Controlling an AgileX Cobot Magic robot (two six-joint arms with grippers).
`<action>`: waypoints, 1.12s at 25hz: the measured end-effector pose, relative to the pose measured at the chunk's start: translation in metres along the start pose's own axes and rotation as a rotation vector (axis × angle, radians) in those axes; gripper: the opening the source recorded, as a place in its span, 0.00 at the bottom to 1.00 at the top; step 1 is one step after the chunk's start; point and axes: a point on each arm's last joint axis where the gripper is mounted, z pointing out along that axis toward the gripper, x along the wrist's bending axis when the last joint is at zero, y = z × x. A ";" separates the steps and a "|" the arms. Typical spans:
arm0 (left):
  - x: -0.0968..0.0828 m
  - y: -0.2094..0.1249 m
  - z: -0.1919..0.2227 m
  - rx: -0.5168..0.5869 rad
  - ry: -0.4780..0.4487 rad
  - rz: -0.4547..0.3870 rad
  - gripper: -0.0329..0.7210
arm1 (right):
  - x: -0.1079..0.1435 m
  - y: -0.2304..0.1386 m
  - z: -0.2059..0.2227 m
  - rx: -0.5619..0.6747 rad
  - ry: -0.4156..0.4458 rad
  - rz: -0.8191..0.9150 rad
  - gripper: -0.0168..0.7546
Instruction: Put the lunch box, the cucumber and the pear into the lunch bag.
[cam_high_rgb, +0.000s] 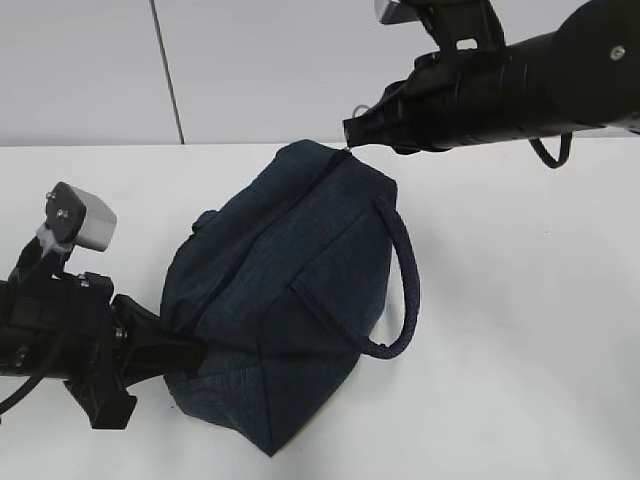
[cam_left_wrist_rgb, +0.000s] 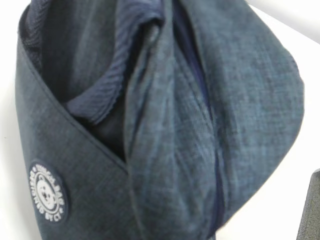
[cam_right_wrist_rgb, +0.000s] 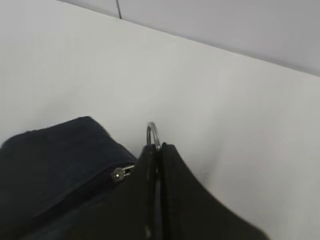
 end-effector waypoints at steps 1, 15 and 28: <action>0.000 0.000 0.000 -0.001 0.000 -0.001 0.04 | -0.006 -0.002 0.009 0.027 -0.007 0.011 0.03; 0.002 0.003 0.000 -0.012 0.022 -0.010 0.04 | -0.052 -0.050 0.099 0.338 0.054 0.168 0.03; -0.008 0.020 -0.022 -0.071 0.044 -0.101 0.72 | -0.035 0.018 0.041 0.065 0.241 0.075 0.03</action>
